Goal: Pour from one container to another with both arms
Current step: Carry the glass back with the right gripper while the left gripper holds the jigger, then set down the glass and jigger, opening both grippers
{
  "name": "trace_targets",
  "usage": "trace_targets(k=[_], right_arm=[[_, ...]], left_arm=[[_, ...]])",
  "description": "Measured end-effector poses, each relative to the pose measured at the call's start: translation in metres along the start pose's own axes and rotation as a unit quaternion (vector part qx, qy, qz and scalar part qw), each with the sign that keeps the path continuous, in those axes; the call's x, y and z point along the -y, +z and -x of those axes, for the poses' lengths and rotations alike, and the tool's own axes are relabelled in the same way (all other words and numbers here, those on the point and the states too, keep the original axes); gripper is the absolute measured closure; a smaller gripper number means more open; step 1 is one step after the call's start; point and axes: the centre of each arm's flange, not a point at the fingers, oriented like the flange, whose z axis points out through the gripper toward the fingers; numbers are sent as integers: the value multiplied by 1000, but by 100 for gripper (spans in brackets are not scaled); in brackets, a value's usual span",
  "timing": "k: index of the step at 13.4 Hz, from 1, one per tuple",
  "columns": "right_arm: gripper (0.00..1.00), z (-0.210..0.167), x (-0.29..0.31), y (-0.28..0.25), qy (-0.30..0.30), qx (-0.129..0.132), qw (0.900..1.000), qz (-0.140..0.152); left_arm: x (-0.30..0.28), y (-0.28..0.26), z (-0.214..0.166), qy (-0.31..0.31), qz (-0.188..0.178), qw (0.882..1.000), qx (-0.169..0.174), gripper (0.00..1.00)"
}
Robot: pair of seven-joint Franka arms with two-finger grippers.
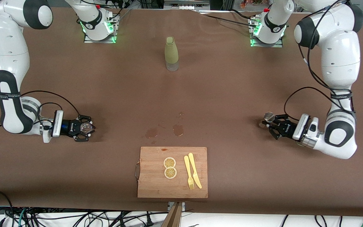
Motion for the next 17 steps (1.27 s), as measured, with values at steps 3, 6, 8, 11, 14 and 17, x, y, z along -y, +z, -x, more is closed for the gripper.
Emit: trace_targets(k=[3, 6, 8, 11, 14, 17], right_arm=[[82, 11, 6, -5, 1, 0, 1000, 2], [82, 21, 11, -3, 6, -1, 1000, 0], [82, 30, 15, -1, 10, -3, 1000, 0], [81, 37, 18, 0, 12, -5, 1000, 0], [75, 38, 17, 1, 12, -7, 1000, 3], [59, 39, 18, -1, 13, -6, 1000, 5]], left_arm=[[-29, -22, 17, 0, 3, 1000, 5, 79], [-64, -52, 35, -8, -2, 1000, 8, 79], [-92, -70, 47, -16, -1, 1000, 5, 79], [-118, -84, 62, -19, -7, 1000, 0, 79], [-118, -76, 73, -7, -6, 1000, -9, 79], [-115, -68, 77, 2, -5, 1000, -17, 79]])
